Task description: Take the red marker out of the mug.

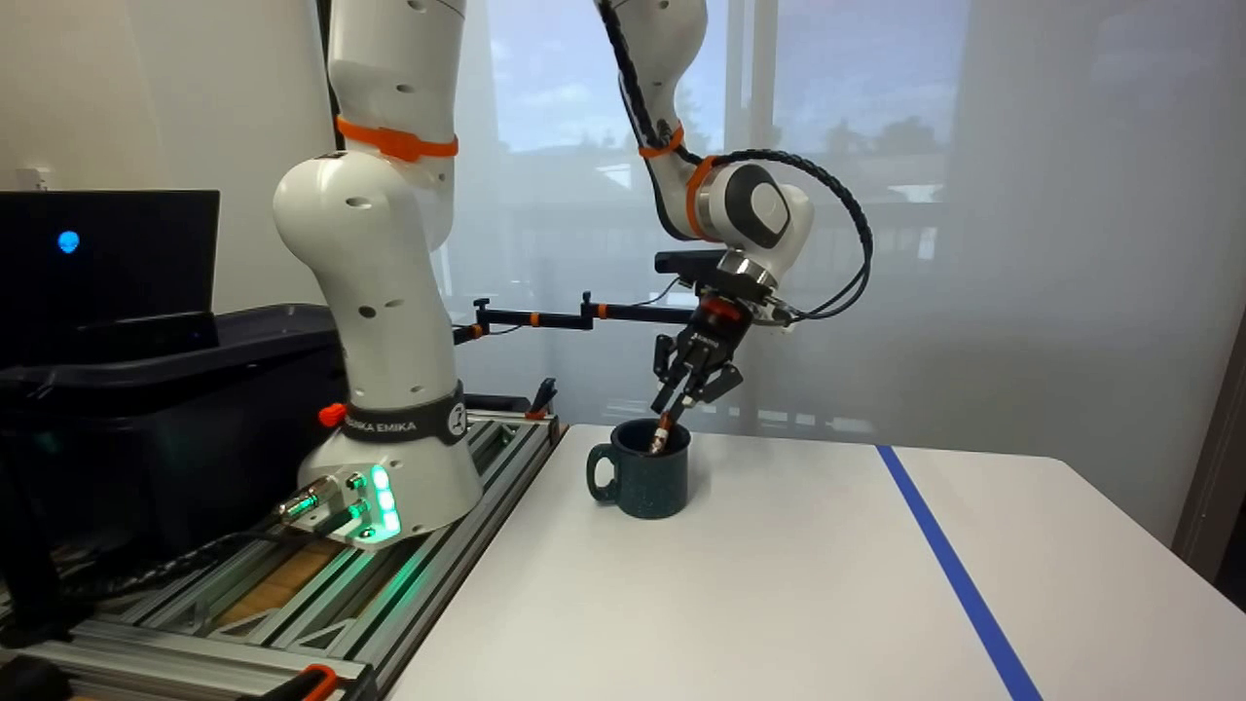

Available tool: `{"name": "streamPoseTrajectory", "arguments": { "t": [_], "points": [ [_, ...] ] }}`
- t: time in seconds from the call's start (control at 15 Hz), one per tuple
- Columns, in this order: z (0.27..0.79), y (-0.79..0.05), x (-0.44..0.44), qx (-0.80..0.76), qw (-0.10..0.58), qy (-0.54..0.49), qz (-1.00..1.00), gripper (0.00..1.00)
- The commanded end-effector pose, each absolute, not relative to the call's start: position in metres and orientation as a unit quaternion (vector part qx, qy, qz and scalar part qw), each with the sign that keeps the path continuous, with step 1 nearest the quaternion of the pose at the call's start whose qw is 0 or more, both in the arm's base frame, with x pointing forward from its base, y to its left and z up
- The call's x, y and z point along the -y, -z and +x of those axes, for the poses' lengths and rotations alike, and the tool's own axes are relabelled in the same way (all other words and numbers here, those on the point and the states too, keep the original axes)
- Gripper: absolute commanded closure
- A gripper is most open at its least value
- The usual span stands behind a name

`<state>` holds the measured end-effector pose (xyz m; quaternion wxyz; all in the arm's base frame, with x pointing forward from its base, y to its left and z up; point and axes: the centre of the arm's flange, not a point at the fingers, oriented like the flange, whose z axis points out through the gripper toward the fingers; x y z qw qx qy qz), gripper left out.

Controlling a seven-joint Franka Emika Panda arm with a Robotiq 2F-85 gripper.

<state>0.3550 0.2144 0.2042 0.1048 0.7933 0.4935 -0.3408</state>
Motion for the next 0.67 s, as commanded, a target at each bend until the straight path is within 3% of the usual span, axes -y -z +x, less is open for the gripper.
{"name": "streamPoseTrajectory", "arguments": {
  "t": [0.0,0.2,0.6],
  "points": [
    [0.3558,-0.2026,-0.2209,-0.494,0.124,0.343,0.79,0.69],
    [0.3563,-0.2002,-0.2209,-0.497,0.129,0.344,0.786,0.66],
    [0.3582,-0.1973,-0.2272,-0.498,0.132,0.345,0.785,0.69]
  ]
}}
